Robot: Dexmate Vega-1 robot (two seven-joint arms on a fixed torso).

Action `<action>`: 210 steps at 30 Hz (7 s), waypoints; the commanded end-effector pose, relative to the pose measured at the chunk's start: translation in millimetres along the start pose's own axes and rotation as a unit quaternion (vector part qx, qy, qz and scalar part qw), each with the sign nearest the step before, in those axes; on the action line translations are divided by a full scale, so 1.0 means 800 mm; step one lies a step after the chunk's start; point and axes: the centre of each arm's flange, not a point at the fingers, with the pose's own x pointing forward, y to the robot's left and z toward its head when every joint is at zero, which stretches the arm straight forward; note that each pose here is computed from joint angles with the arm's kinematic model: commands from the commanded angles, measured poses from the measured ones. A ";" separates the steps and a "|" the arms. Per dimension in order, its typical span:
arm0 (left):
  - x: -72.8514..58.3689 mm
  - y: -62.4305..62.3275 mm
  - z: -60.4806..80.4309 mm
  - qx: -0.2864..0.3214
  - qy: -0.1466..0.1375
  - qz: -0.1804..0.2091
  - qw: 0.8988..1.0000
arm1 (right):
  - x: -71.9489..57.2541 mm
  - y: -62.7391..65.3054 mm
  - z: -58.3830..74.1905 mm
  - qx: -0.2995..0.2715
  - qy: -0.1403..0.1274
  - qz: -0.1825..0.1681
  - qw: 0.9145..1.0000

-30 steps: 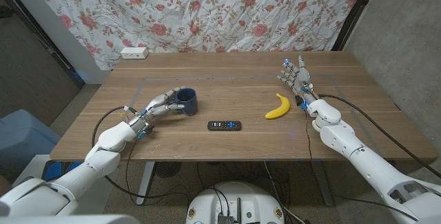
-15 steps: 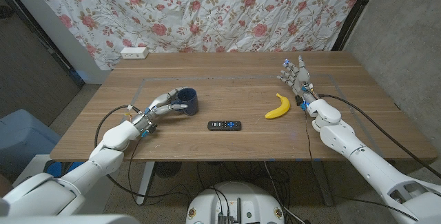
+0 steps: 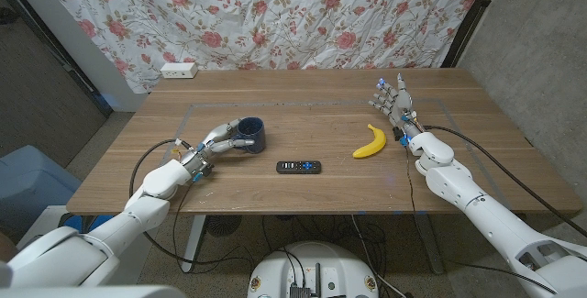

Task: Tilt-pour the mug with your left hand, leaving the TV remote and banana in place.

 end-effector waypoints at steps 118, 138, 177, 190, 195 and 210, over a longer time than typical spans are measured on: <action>0.040 0.045 0.124 0.179 0.024 0.039 0.983 | 0.000 0.000 0.000 0.000 0.000 0.000 1.000; 0.061 0.069 0.163 0.269 0.039 -0.014 0.962 | 0.000 0.000 0.000 0.000 0.000 0.000 1.000; 0.069 0.082 0.220 0.419 0.021 -0.079 0.905 | 0.000 0.000 0.000 0.000 0.000 0.000 1.000; 0.080 0.082 0.227 0.436 0.025 -0.100 0.894 | 0.000 0.000 0.000 0.000 0.000 0.000 1.000; 0.085 0.079 0.228 0.443 0.018 -0.123 0.888 | 0.000 0.000 0.000 0.000 0.000 0.000 1.000; 0.101 0.066 0.233 0.494 0.008 -0.168 0.853 | 0.000 0.000 0.000 0.000 0.000 0.000 1.000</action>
